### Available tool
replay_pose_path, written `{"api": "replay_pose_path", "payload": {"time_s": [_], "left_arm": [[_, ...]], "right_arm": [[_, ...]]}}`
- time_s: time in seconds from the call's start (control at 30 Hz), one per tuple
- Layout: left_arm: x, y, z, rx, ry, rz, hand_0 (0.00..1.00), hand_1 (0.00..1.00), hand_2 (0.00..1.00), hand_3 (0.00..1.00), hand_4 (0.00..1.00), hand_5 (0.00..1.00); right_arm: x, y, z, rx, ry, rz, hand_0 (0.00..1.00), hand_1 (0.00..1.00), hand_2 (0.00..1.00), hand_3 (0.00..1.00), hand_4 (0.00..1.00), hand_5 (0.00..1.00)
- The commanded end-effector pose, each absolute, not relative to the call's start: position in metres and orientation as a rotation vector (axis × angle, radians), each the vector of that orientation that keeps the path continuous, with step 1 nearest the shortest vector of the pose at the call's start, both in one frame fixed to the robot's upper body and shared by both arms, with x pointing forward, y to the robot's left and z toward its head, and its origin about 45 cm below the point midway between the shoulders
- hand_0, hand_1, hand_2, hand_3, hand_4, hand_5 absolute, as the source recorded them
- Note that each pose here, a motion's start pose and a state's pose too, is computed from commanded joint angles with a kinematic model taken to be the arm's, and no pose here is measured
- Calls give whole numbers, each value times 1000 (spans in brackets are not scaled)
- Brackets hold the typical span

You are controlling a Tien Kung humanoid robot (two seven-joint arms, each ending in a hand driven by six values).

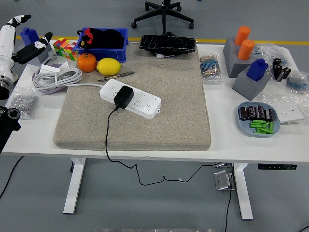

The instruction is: Press the white button,pick up the black plug,place it near the board,insert it into the board

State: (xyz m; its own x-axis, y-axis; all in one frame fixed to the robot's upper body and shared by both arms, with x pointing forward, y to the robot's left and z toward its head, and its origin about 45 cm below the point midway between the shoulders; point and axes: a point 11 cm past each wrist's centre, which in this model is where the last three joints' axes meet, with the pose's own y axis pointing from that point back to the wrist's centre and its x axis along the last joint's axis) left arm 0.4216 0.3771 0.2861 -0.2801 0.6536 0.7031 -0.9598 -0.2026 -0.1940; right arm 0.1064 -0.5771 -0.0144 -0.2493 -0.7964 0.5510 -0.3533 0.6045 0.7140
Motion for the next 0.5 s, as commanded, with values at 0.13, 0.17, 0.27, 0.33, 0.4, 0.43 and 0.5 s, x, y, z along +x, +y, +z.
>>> {"api": "replay_pose_path", "payload": {"time_s": [0.13,0.17,0.27,0.33,0.4,0.43,0.5], "left_arm": [[422,374,288,572,-744,1737,941,935,873,850,848,627],[422,373,289,570,-744,1737,941,935,873,850,848,627],[422,374,291,565,-741,1740,941,933,870,849,839,643],[422,374,291,565,-740,1742,941,933,870,849,839,643],[421,374,290,565,-737,1743,941,933,870,849,839,643],[421,374,290,565,-735,1743,941,933,870,849,839,643],[421,373,290,564,-733,1742,939,924,864,847,838,645]], "right_arm": [[105,-575,-16,923,-1856,-576,668,598,562,576,625,332],[105,-575,-16,924,-1857,-576,668,598,562,576,625,332],[107,-575,-16,925,-1862,-575,668,599,563,576,626,333],[107,-575,-16,925,-1864,-574,668,599,563,576,626,333],[106,-576,-16,922,-1865,-576,668,599,563,576,626,333],[106,-576,-16,920,-1866,-578,668,599,563,576,626,333],[105,-575,-16,918,-1866,-581,669,599,562,576,626,333]]}}
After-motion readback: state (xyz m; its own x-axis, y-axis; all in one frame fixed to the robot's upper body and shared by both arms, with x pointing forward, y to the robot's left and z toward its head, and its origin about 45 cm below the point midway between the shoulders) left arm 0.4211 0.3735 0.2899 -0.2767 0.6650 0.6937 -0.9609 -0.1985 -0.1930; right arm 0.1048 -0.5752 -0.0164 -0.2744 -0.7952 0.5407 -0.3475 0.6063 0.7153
